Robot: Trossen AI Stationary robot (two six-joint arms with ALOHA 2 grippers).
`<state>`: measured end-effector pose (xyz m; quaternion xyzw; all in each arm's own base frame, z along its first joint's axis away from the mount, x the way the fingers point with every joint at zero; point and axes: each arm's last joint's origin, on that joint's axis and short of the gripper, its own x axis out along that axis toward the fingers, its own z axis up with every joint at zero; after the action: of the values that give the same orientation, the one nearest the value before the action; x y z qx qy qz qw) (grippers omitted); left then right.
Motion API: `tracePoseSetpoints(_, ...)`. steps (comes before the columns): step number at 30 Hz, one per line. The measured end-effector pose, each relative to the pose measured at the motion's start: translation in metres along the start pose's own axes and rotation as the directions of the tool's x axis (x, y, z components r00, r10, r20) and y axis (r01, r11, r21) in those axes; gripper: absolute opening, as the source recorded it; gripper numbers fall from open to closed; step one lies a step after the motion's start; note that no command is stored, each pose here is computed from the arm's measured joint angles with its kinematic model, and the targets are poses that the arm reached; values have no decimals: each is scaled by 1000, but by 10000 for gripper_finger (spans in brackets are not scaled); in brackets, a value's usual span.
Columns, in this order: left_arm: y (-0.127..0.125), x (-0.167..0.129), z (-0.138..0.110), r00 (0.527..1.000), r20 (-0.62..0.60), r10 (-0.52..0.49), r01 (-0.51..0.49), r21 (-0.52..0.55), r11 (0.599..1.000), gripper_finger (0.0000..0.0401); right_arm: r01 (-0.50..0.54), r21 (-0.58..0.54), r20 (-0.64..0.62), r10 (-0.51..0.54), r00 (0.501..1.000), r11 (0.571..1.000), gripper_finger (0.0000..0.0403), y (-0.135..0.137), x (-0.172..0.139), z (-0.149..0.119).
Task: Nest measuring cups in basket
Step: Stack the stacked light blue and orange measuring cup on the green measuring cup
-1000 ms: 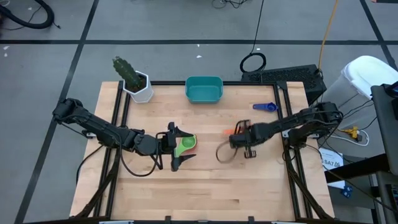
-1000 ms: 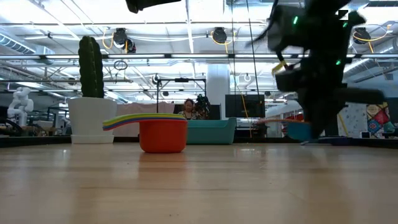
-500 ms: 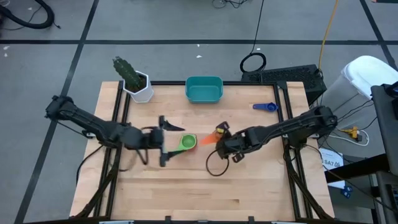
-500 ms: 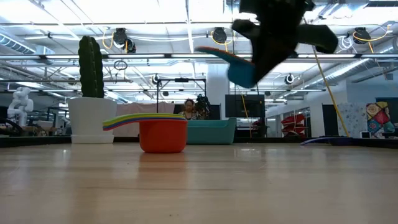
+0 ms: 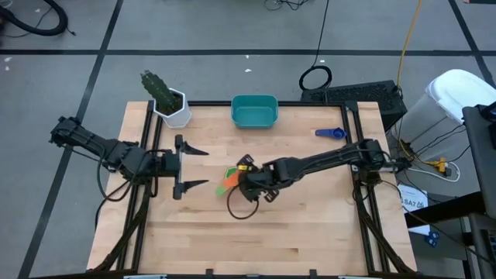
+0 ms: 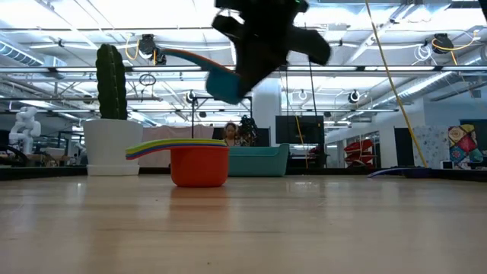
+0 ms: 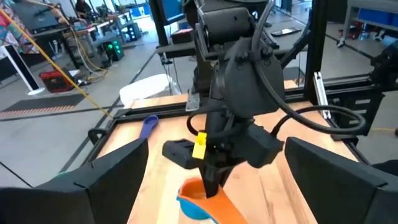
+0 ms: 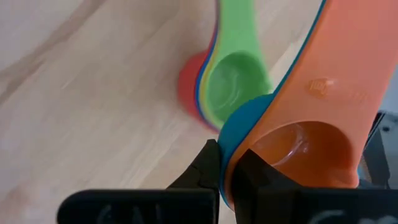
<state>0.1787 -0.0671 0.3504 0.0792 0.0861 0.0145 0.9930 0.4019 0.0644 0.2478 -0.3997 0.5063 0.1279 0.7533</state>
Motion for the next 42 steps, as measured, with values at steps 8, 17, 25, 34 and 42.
tracePoseSetpoints(8, 0, 0, -1, 1000, -7, 9, -9, 11, 1000, 379, -40, -33, 63, 42, 997, 999, 1, -17, 5, 6)
tracePoseSetpoints(17, 0, 0, 1, 1000, 9, 9, -9, 2, 1000, 379, -48, -33, 113, 52, 992, 998, 0, -28, 8, 1)
tracePoseSetpoints(25, 0, 0, 2, 1000, 21, 3, -2, -12, 1000, 379, 5, -70, 190, 8, 982, 998, 0, -35, 10, 6)
tracePoseSetpoints(34, 0, 1, 2, 1000, 22, 1, 0, -47, 999, 379, -37, -56, 188, 47, 981, 998, 0, -39, 21, 0)
tracePoseSetpoints(42, -6, 11, -3, 1000, -19, -3, 2, -46, 999, 379, -81, -62, 149, 89, 985, 995, 0, -36, 59, -3)
